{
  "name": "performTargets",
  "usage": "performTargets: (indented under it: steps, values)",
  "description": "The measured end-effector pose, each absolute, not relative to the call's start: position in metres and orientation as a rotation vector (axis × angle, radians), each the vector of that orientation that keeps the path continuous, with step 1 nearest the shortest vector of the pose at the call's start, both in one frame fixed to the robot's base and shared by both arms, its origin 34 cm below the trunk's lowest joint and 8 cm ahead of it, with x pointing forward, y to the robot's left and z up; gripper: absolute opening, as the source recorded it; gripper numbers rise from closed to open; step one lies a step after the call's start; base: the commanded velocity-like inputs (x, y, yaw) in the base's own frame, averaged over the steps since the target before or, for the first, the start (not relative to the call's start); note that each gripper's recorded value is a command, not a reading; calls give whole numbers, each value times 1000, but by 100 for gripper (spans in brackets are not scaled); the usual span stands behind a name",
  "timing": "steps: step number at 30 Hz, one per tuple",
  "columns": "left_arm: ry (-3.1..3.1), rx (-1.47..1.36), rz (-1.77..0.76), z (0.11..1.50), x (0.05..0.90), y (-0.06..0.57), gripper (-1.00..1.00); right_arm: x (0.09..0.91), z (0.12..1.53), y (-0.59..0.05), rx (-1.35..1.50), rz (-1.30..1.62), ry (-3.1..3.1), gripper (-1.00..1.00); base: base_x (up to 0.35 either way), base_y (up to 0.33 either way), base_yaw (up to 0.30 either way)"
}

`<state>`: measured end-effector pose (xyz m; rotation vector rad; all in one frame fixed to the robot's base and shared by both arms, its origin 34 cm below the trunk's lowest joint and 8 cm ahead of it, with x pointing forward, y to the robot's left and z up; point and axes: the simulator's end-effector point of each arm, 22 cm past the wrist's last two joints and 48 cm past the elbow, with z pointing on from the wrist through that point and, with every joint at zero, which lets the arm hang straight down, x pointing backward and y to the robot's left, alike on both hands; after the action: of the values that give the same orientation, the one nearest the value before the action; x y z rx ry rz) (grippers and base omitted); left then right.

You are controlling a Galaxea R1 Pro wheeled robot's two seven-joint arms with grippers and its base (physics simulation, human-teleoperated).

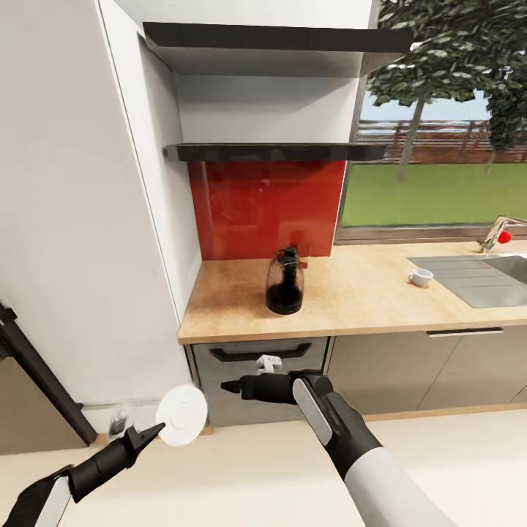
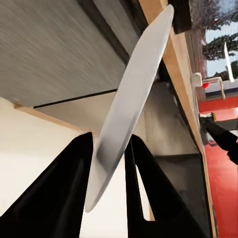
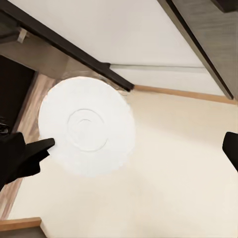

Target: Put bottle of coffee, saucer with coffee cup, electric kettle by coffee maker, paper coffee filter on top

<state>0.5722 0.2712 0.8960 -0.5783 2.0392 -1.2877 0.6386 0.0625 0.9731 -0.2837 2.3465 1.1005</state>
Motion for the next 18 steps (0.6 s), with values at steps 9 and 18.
performTargets:
  steps: [9, 18]
  values:
    - [2115, -685, -1253, 854, 512, 284, -100, 616, 906, 41, -228, 1042, 2508, 100, 0, 0, 0]
    - [2123, -745, -1204, 816, 486, 282, -100, 599, 761, -154, -82, 504, 2614, 100, 0, 0, 0]
